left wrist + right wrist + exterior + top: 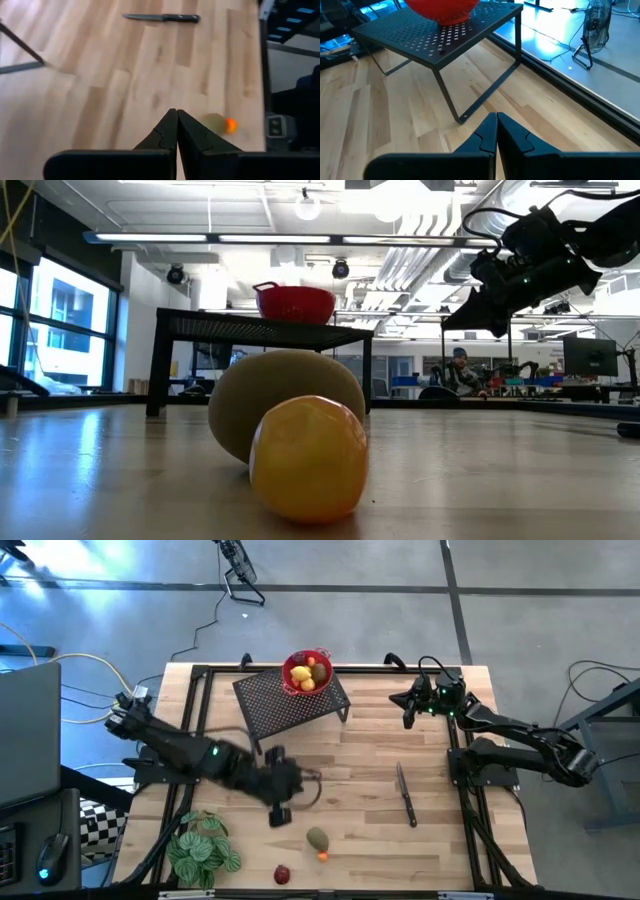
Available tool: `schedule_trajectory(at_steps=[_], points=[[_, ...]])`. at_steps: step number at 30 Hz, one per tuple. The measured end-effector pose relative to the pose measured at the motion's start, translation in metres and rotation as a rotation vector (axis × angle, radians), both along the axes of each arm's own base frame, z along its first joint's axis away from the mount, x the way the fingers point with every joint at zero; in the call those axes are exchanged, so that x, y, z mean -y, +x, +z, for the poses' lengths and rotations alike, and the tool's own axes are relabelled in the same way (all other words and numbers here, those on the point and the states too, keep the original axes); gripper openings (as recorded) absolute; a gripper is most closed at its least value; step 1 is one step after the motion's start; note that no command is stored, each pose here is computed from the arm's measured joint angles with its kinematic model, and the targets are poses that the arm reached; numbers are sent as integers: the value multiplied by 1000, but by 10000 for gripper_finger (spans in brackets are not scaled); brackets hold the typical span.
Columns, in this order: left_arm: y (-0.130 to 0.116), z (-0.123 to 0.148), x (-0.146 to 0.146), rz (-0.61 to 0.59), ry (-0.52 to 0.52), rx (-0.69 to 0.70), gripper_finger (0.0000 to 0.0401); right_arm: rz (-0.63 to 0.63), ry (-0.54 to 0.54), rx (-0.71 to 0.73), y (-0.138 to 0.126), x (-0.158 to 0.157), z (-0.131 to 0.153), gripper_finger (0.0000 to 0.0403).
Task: Pick & Place Fruit
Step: Put the pomegranate into the red strainer bowl on the shelf
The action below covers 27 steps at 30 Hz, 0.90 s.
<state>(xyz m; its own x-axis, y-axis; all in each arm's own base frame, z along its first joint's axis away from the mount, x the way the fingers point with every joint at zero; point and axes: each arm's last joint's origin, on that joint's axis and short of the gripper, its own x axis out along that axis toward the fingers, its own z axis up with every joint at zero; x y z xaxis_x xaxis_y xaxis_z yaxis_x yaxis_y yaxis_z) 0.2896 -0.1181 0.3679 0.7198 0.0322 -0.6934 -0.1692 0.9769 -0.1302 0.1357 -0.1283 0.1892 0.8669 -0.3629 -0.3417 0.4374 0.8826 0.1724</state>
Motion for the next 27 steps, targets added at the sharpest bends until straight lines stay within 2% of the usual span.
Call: schedule_trajectory(at_steps=[6,13,21,27], points=[[-16,-3,37,15,-72,9,0,7,43,17,3,-3,0,2],[-26,-15,74,11,-82,3,0,-27,94,30,8,-9,0,2],[-19,-20,93,-41,-118,62,0,-25,127,35,16,-18,0,2],[-24,-19,103,-76,-128,77,0,-15,122,28,22,-26,0,2]])
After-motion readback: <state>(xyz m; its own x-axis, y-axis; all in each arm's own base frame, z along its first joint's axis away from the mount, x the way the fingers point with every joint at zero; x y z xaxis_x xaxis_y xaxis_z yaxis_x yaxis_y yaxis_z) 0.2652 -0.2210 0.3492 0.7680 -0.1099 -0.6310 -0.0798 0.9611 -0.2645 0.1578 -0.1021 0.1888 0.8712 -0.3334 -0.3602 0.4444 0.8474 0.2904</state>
